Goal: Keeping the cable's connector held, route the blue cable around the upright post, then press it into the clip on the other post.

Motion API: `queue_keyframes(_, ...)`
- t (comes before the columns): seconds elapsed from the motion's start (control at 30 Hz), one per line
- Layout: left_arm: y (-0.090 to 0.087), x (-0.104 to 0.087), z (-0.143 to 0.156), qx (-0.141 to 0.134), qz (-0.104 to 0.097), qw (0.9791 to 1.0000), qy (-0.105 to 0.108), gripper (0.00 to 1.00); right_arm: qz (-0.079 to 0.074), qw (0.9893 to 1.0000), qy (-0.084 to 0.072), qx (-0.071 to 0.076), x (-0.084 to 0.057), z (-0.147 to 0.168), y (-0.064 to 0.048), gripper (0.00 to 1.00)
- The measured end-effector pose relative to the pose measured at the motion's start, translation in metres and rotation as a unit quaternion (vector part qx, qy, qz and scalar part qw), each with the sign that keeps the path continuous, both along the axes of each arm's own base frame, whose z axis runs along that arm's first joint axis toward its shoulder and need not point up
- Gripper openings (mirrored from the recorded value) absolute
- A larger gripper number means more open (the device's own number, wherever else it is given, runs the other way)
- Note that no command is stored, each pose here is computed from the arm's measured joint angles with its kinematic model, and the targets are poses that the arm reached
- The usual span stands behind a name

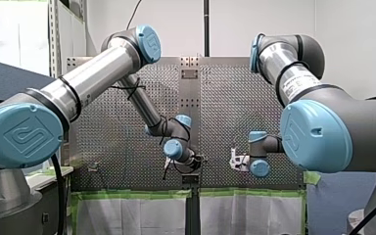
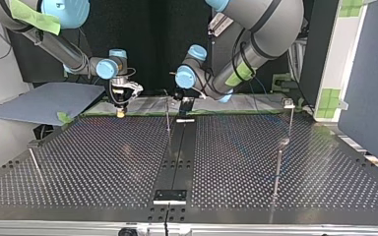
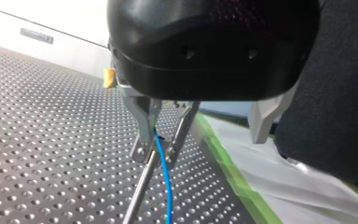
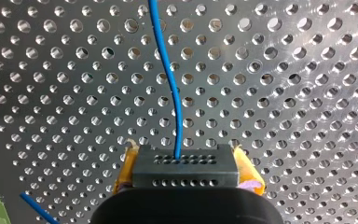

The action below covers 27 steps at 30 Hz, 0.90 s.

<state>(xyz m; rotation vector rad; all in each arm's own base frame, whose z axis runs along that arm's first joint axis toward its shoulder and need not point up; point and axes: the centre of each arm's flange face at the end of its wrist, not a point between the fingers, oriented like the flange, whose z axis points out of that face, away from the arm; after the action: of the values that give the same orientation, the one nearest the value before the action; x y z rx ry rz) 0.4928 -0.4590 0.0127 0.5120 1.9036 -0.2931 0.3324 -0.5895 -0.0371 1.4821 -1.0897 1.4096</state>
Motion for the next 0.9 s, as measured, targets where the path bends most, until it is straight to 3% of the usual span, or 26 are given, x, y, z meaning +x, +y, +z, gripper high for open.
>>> queue_keyframes(0.27, -0.0056, -0.0014, 0.0015, -0.005, -0.002, 0.9999, -0.011, 1.00, 0.000, 1.0000, 0.000, 0.000, -0.0001, -0.0003, 0.0000, 0.00)
queue_keyframes(0.9, -0.0079, -0.0024, 0.0026, -0.007, -0.004, 0.9999, -0.014, 1.00, -0.001, 1.0000, 0.000, 0.002, -0.0012, -0.0013, 0.0000, 0.00)
